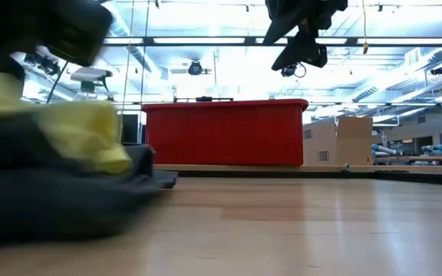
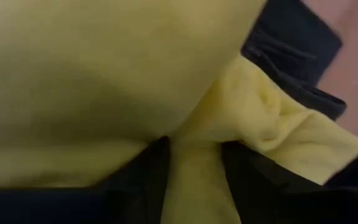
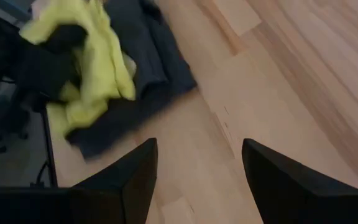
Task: Fold Laundry from Bin
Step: Stack the yellow shirt on top of the black short, then fold the dark blue short
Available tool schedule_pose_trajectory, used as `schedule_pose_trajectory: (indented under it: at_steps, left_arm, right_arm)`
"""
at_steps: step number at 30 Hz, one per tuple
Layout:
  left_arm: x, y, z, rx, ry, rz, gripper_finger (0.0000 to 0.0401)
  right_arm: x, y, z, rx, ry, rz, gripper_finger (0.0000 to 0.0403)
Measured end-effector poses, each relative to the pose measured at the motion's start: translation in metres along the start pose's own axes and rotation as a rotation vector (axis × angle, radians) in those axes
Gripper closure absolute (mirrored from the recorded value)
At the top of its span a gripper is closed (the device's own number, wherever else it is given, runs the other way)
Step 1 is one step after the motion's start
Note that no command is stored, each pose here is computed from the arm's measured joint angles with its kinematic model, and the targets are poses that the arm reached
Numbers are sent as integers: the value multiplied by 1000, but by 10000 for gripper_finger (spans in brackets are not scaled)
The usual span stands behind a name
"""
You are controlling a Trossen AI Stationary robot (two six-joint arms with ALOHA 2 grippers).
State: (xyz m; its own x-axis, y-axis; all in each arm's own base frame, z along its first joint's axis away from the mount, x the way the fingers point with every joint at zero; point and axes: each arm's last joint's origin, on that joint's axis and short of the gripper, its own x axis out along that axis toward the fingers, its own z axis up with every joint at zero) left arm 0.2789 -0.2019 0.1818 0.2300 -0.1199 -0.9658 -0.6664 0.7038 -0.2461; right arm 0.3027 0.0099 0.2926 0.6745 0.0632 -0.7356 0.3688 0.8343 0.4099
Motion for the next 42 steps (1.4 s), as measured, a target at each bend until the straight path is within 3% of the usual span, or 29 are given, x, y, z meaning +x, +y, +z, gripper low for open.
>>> schedule_pose_trajectory:
  at_steps: [3,6,8,12,16,23,28,34,37,42]
  left_arm:
    - [-6,14,-5,126,56,131,248]
    - [-11,29,-5,154,90,264,253]
    - [-14,33,-1,157,94,285,255]
    - [-28,31,13,101,50,188,257]
    - [-62,35,33,31,-85,91,257]
    - [-125,84,96,28,-334,63,258]
    - [-145,129,159,116,-488,107,258]
    - [-176,179,229,237,-826,119,258]
    - [-201,213,256,181,-1049,154,258]
    - [-226,270,286,46,-1292,244,258]
  right_arm:
    - [-1,0,-1,2,5,0,165]
    - [-4,1,-2,-9,21,13,165]
    - [-5,0,-4,-25,42,13,165]
    - [-13,-5,-2,-57,34,9,165]
    - [-22,-24,16,-71,-57,-4,165]
    - [-27,-94,68,-3,-256,15,165]
    - [-32,-146,98,-51,-469,-137,165]
    - [-62,-193,129,-221,-806,-459,170]
    - [-76,-219,136,-186,-915,-587,170]
    - [-72,-274,134,-113,-906,-696,170]
